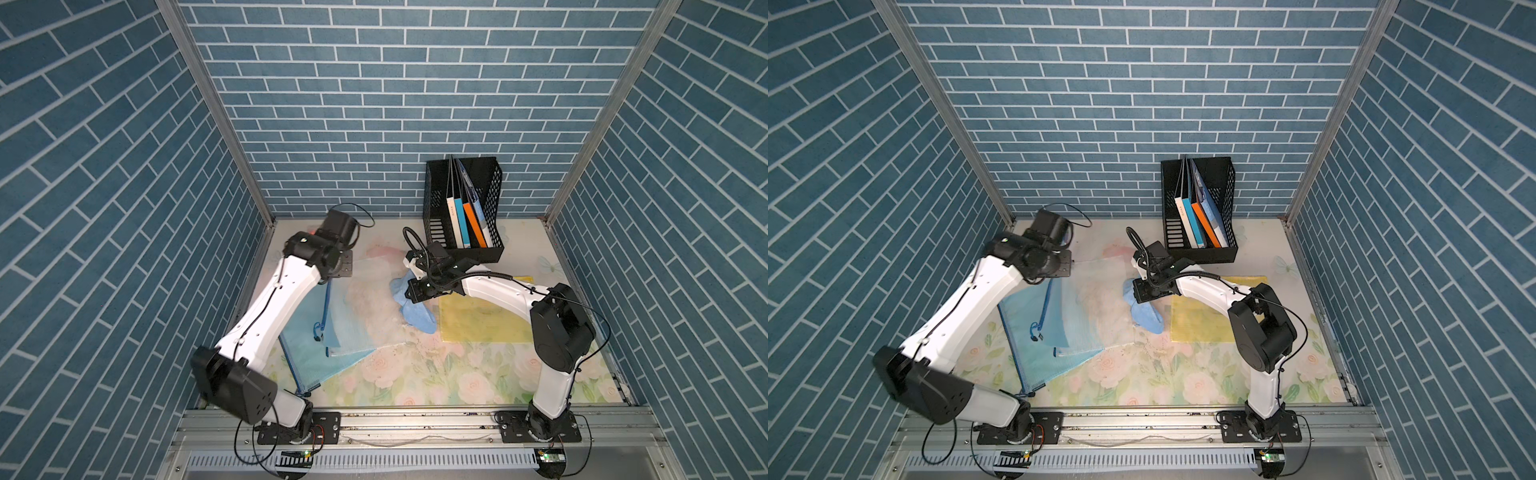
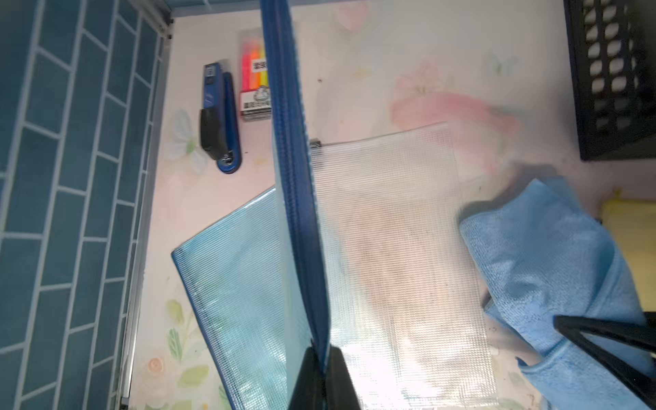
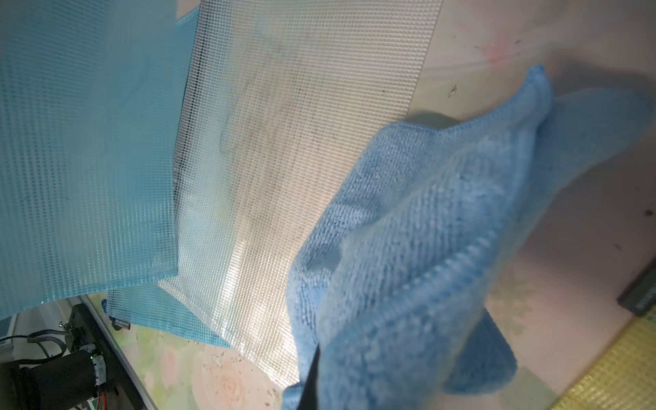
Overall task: Wipe the document bag
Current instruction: Adjust the document bag.
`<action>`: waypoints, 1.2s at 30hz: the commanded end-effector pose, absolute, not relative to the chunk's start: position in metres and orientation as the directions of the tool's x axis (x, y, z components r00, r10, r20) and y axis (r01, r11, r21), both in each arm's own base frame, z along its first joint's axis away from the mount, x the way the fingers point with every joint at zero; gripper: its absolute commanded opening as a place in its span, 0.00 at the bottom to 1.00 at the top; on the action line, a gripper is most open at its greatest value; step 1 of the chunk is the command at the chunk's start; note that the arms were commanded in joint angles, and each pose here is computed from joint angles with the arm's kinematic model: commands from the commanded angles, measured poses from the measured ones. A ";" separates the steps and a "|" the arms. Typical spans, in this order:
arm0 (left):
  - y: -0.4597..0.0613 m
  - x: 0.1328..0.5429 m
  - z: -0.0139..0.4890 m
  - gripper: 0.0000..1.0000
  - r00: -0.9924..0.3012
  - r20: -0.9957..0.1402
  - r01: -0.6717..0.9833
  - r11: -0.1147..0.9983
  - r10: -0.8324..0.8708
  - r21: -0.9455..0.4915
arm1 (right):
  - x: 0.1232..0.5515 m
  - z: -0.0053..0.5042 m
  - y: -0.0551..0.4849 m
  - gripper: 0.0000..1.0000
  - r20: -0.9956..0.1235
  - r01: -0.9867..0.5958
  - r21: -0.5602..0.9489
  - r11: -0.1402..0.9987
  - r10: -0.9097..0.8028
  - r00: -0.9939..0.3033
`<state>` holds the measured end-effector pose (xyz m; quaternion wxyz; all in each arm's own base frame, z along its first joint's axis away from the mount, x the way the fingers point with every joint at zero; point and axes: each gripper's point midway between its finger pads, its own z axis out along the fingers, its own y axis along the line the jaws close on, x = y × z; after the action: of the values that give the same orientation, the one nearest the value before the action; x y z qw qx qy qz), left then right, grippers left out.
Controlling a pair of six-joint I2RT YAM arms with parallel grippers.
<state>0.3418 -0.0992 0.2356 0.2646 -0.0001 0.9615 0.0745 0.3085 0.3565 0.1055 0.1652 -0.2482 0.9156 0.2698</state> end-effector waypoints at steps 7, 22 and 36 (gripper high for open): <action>-0.184 0.349 0.172 0.00 -0.888 -0.457 0.001 0.993 0.056 0.121 | 0.309 0.106 0.313 0.08 -0.421 -0.449 0.427 0.785 -0.267 -0.867; -0.290 0.362 0.140 0.00 -0.879 -0.458 0.040 0.936 -0.134 -0.351 | 0.304 0.178 0.266 0.08 -0.591 -0.451 0.401 0.797 -0.151 -0.792; -0.342 0.366 0.105 0.00 -0.900 -0.381 0.030 0.845 -0.210 -0.534 | 0.299 0.213 0.213 0.07 -0.681 -0.418 0.189 0.889 -0.188 -0.708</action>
<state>0.3655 -0.3227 0.1083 0.2223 -0.0424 0.9442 -0.2394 0.2995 0.2307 0.2069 0.3287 -0.1617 0.9070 0.2079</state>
